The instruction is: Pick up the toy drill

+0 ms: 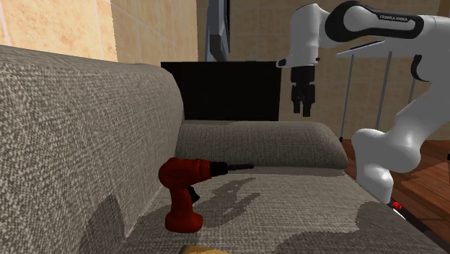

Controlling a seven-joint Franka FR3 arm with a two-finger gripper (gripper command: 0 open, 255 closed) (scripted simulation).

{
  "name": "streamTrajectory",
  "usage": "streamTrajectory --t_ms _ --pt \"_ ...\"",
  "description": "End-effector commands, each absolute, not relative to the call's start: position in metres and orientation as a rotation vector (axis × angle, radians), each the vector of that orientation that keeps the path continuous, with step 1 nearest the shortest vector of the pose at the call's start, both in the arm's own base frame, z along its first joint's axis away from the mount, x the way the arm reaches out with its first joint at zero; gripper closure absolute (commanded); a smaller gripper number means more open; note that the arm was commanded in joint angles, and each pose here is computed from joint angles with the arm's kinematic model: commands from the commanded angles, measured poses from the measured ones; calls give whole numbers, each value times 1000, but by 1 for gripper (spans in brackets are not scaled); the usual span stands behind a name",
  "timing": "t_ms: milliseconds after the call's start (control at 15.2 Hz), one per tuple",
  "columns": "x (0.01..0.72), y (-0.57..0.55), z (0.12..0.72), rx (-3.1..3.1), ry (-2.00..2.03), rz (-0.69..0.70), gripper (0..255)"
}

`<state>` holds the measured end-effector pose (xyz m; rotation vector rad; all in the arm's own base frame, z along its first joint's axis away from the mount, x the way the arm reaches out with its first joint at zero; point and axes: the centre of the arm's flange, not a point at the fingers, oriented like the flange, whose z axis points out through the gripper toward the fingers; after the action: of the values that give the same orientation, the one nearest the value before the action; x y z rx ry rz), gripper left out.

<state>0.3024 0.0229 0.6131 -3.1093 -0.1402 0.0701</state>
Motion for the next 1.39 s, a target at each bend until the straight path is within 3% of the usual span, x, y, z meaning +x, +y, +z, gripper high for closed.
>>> streamTrajectory --t_ms 0,1320 --pt "302 23 613 -3109 -140 70 0" --pt "441 247 608 -3149 -169 -28 0"
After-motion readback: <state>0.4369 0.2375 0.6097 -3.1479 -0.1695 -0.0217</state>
